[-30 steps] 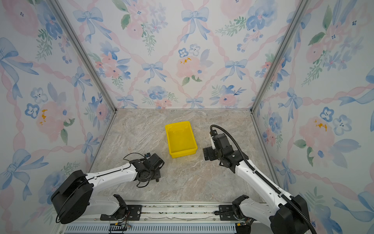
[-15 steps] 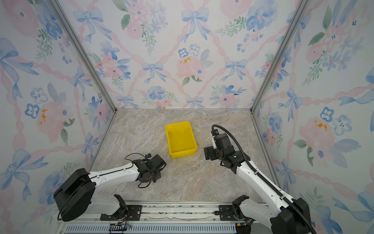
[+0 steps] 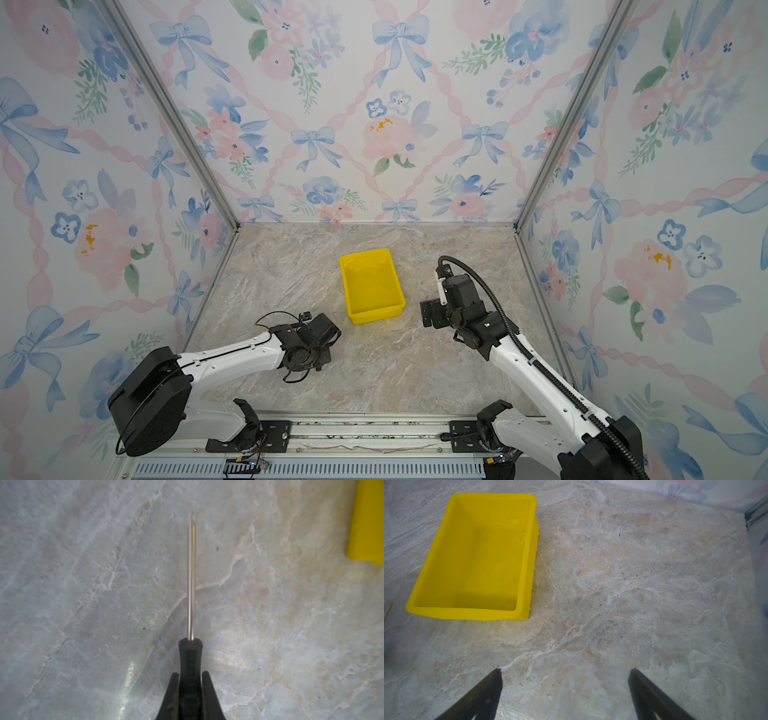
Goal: Put the screwdriver in the bin
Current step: 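Close the left gripper on the screwdriver's black handle and lift it, then carry the screwdriver with the left gripper over the yellow bin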
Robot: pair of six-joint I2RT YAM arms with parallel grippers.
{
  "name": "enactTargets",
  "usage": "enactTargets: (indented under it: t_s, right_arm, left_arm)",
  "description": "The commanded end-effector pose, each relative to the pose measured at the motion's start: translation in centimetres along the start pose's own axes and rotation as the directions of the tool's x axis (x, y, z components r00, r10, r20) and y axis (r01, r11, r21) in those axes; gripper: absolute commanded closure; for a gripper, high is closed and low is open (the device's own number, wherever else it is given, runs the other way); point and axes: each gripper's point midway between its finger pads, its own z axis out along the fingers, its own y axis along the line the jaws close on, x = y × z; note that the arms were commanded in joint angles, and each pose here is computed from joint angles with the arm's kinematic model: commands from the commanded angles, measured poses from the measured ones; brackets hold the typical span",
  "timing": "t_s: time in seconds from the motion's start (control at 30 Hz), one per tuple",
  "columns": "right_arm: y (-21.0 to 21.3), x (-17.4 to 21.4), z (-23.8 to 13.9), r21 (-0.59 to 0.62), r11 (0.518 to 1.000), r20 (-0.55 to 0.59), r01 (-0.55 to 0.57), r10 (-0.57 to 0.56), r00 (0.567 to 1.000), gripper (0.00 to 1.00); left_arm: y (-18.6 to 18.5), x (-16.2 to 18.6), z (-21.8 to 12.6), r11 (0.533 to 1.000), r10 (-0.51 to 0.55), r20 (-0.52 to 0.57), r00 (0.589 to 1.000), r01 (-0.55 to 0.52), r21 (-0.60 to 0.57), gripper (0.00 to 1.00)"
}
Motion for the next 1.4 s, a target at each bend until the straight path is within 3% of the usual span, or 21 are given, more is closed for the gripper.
enactTargets:
  t_s: [0.0, 0.33, 0.67, 0.93, 1.37]
  right_arm:
    - [-0.8, -0.2, -0.5, 0.025, 1.0, -0.001, 0.002, -0.002, 1.0, 0.03]
    - [-1.4, 0.1, -0.8, 0.039, 0.999, -0.012, -0.018, 0.019, 1.0, 0.03]
    - [-1.7, 0.0, -1.1, 0.047, 0.999, -0.016, -0.018, 0.019, 1.0, 0.03]
    - [-1.9, 0.0, -1.2, 0.053, 0.998, -0.018, -0.022, 0.023, 1.0, 0.03]
    - [-2.4, 0.2, -1.1, 0.076, 0.997, -0.015, -0.021, 0.022, 1.0, 0.03]
  left_arm:
    - [-2.2, -3.7, -2.5, 0.997, 0.006, 0.086, 0.996, -0.012, 0.072, 0.97]
    - [-7.0, -11.8, -5.6, 0.989, 0.019, 0.201, 0.979, -0.048, 0.143, 0.96]
    - [-13.6, -16.4, -4.0, 0.979, 0.077, 0.209, 0.975, -0.113, 0.168, 0.97]
    - [-17.4, -17.4, -1.6, 0.973, 0.104, 0.184, 0.977, -0.139, 0.186, 0.98]
    - [-18.3, -16.1, 3.5, 0.988, 0.086, 0.133, 0.987, -0.101, 0.113, 0.96]
